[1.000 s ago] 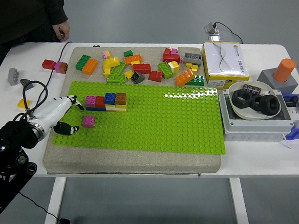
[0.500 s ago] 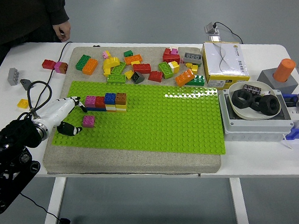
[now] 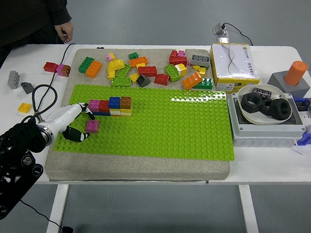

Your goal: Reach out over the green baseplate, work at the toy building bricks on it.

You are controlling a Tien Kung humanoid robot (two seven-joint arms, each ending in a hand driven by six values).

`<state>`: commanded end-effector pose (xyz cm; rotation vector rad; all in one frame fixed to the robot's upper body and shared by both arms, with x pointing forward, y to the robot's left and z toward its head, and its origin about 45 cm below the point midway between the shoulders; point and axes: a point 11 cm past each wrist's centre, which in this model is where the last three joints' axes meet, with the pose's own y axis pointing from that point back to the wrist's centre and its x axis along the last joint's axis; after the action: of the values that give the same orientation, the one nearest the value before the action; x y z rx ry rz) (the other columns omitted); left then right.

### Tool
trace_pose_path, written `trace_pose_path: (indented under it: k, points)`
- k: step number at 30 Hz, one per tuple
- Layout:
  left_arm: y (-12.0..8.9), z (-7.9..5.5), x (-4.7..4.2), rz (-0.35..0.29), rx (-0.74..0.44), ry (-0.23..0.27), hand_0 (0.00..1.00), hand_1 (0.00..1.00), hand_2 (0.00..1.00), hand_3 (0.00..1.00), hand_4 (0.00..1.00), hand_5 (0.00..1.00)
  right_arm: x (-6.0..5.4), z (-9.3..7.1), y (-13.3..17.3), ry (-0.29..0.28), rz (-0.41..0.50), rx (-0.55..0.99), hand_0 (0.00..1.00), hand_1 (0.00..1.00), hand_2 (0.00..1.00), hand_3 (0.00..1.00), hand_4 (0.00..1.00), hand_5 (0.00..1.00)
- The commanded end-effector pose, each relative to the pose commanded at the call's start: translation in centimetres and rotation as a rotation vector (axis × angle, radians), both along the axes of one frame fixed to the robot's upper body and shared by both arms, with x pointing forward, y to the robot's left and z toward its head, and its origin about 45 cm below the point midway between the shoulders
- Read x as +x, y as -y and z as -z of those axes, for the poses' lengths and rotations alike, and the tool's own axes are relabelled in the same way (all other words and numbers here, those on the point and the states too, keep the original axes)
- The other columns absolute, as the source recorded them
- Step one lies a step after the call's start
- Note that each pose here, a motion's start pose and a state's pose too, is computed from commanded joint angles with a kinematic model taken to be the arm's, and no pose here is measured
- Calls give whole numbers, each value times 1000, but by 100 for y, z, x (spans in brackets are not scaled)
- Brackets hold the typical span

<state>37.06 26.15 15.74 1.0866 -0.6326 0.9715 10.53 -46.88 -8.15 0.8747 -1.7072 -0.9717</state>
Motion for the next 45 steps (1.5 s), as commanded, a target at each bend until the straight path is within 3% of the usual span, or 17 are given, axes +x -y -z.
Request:
trace_pose_path:
  k: [34, 35, 45]
  points:
    - [-15, 88, 74, -41, -52, -41, 998, 993, 994, 602, 712, 2, 31, -4, -5, 13, 1, 6, 581, 556, 622, 647, 635, 747]
    - [-20, 94, 75, -43, -54, -42, 998, 990, 985, 563, 699, 2, 33, -5, -5, 13, 1, 6, 581, 556, 622, 646, 636, 748]
    - [-54, 127, 78, -64, -67, -39, 998, 987, 973, 519, 668, 2, 44, -8, -5, 15, 1, 7, 582, 556, 621, 646, 636, 748]
